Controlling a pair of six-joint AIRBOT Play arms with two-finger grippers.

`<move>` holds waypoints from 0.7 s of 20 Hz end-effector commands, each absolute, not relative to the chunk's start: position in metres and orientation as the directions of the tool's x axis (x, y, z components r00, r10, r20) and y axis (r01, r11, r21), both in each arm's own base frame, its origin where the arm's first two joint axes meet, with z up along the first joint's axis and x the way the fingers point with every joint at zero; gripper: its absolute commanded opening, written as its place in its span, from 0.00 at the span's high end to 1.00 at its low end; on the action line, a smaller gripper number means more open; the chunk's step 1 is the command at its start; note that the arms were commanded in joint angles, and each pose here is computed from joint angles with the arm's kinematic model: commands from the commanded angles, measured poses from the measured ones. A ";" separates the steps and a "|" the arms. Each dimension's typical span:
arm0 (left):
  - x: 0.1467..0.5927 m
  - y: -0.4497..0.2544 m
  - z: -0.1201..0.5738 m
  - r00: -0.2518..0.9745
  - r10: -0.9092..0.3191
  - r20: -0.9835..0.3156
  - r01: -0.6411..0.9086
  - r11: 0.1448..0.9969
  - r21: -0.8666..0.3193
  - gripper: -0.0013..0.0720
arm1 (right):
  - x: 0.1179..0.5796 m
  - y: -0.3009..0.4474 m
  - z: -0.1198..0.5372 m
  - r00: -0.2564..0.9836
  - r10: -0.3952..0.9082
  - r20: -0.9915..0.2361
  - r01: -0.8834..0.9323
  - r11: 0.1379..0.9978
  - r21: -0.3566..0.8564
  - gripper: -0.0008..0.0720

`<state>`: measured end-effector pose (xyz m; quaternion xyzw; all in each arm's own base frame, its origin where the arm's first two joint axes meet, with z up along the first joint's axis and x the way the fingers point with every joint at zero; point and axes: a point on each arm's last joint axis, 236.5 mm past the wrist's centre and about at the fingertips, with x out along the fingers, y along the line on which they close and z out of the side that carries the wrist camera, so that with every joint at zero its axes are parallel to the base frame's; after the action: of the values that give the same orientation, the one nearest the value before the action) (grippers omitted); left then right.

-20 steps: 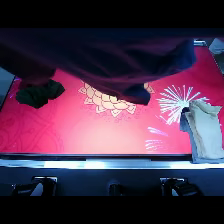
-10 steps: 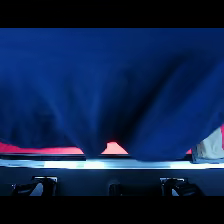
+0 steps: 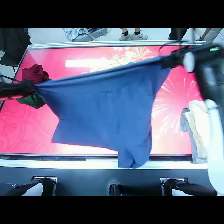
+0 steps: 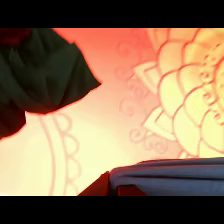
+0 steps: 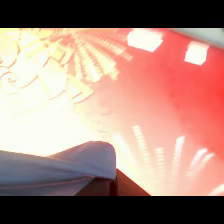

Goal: Fold the shirts.

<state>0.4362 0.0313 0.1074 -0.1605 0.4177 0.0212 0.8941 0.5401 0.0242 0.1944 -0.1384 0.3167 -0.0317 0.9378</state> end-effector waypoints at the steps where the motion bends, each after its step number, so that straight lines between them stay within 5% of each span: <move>1: 0.466 0.027 0.017 0.558 -0.153 -0.816 -0.237 0.913 -0.333 0.94 | 0.574 0.054 0.092 0.704 -0.059 -0.708 0.051 0.998 -0.032 0.92; 6: 0.463 -0.008 -0.028 0.454 -0.237 -0.859 -0.233 0.899 -0.371 0.94 | 0.573 0.084 0.033 0.607 0.052 -0.793 0.050 0.993 0.103 0.92; 7: 0.463 -0.011 -0.023 0.450 -0.242 -0.860 -0.221 0.903 -0.370 0.82 | 0.576 0.086 0.042 0.631 0.064 -0.773 0.046 0.992 0.120 0.83; 8: 0.462 -0.006 -0.015 0.436 -0.238 -0.868 -0.213 0.910 -0.356 0.51 | 0.577 0.080 0.058 0.652 0.066 -0.755 0.035 0.992 0.118 0.49; 9: 0.458 0.006 -0.005 0.410 -0.220 -0.885 -0.210 0.922 -0.326 0.24 | 0.573 0.068 0.082 0.676 0.062 -0.734 -0.026 0.998 0.061 0.28; 12: 0.415 0.077 0.017 0.253 -0.100 -0.962 -0.225 0.961 -0.159 0.21 | 0.529 -0.010 0.130 0.640 -0.031 -0.768 -0.138 0.978 -0.155 0.27; 14: 0.362 0.099 0.000 0.082 -0.146 -0.986 -0.322 0.932 -0.165 0.21 | 0.468 -0.061 0.116 0.449 -0.062 -0.892 -0.168 0.974 -0.153 0.30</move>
<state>0.4258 0.0661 0.0060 -0.1696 0.5874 0.0381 0.7904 0.5346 -0.0122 0.1160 -0.0569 0.4318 0.0022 0.9002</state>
